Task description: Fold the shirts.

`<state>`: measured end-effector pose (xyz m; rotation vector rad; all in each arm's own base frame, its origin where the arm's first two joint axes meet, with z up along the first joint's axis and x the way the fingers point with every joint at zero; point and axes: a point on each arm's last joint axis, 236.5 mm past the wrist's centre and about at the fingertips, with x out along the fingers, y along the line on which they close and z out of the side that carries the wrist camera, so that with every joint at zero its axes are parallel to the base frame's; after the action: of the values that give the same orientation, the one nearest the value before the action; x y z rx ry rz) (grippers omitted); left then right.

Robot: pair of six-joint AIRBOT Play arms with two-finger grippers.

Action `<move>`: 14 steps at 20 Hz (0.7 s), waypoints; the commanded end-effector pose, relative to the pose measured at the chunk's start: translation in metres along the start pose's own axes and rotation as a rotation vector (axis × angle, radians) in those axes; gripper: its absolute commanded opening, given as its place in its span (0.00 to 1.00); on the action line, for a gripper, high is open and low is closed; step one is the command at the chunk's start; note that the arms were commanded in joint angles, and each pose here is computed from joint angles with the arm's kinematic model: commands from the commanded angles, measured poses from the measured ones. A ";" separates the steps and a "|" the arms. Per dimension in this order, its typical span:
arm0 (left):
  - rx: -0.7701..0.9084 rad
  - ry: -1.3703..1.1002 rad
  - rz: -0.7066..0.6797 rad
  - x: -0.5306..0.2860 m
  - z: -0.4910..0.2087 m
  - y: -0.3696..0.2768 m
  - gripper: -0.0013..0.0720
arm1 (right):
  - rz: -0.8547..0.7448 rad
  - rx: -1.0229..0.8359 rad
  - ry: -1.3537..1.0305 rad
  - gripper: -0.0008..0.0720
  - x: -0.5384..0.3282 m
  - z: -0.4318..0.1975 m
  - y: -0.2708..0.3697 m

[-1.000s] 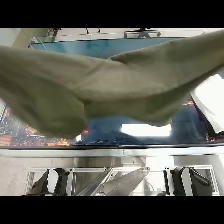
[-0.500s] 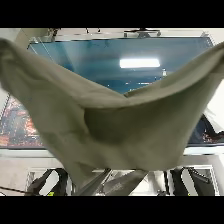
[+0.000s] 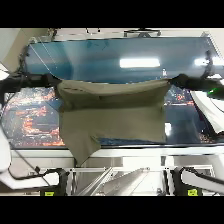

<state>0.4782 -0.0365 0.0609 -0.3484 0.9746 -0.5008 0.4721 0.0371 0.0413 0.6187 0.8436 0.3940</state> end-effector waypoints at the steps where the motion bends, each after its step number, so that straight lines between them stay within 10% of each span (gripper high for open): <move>1: -0.051 0.058 0.060 0.069 -0.005 0.071 0.04 | -0.012 0.116 0.033 0.03 0.068 -0.009 -0.064; 14: 0.005 0.227 0.033 0.080 0.010 0.061 0.03 | 0.105 0.017 0.206 0.03 0.092 -0.015 -0.056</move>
<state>0.5601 -0.0298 -0.0079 -0.3121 1.0716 -0.5277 0.5389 0.0439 -0.0450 0.6987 0.9368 0.5019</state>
